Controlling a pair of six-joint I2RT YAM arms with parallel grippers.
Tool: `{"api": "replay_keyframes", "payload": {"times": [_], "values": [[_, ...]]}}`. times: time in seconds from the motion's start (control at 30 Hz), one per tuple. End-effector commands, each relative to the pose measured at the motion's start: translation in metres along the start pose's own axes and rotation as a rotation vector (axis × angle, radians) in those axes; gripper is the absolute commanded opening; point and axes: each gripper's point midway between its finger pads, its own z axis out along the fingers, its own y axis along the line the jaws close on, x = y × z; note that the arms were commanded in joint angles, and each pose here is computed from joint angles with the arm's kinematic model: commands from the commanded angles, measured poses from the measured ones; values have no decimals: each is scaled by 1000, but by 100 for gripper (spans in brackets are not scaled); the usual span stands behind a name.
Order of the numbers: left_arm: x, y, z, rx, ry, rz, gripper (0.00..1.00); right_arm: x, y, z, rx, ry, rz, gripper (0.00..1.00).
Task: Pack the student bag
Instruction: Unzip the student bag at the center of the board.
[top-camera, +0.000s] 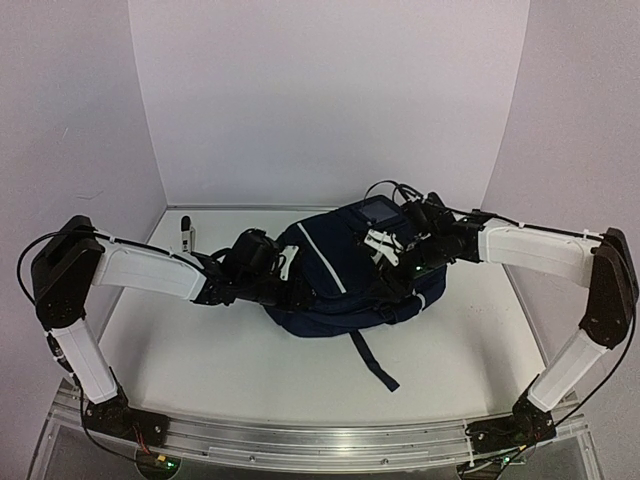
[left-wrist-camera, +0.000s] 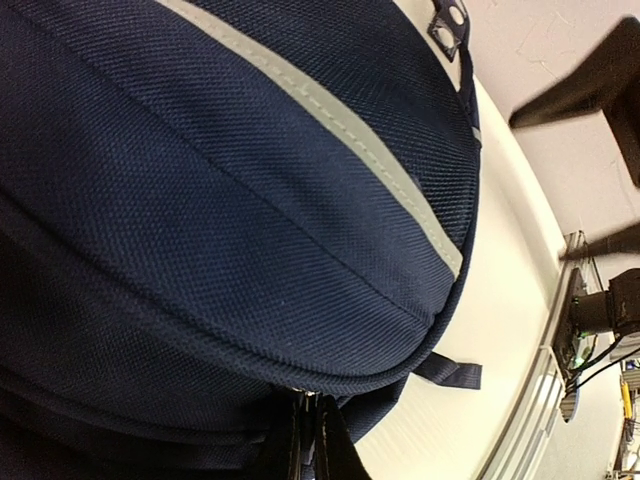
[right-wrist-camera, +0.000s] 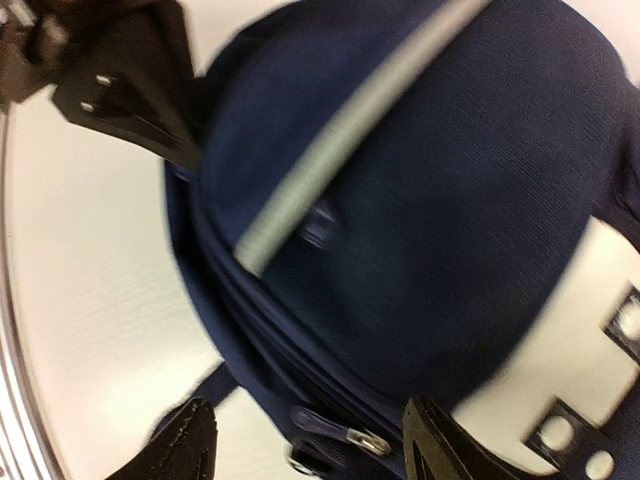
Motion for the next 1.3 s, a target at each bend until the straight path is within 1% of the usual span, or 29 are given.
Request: {"api": "replay_keyframes", "payload": {"times": [0.0, 0.13, 0.3, 0.5, 0.6, 0.63, 0.73, 0.77, 0.8, 0.93, 1.03, 1.13, 1.27], "values": [[-27, -32, -5, 125, -62, 12, 0, -39, 16, 8, 19, -81, -38, 63], [-29, -35, -9, 139, -73, 5, 0, -54, 23, 25, 43, -104, -71, 62], [-27, -36, -10, 144, -65, -4, 0, -57, 24, 44, 115, -111, -157, 57], [-26, -38, -13, 156, -67, -13, 0, -46, 16, 66, 205, -54, -283, 54], [-27, -38, -14, 154, -70, -16, 0, -36, 12, 74, 229, -13, -316, 48], [-27, -37, -14, 148, -68, -18, 0, -33, 11, 75, 240, -5, -322, 43], [-25, -30, -13, 103, -55, -15, 0, -28, 5, 72, 278, 13, -322, 15], [-25, -26, -14, 78, -52, -11, 0, -28, 4, 68, 291, 12, -321, 6], [-26, -21, -15, 41, -54, -7, 0, -27, 3, 64, 304, 15, -319, 0], [-24, 12, -22, -150, -29, 8, 0, -20, 0, 40, 351, 14, -325, 0], [-29, 32, -31, -245, -36, 11, 0, -6, 0, 24, 352, 19, -319, 0], [-38, 43, -40, -289, -57, 11, 0, 10, 0, 13, 336, 33, -303, 0], [-46, 49, -39, -307, -57, 32, 0, 36, -10, 0, 330, 67, -263, 0]]}}
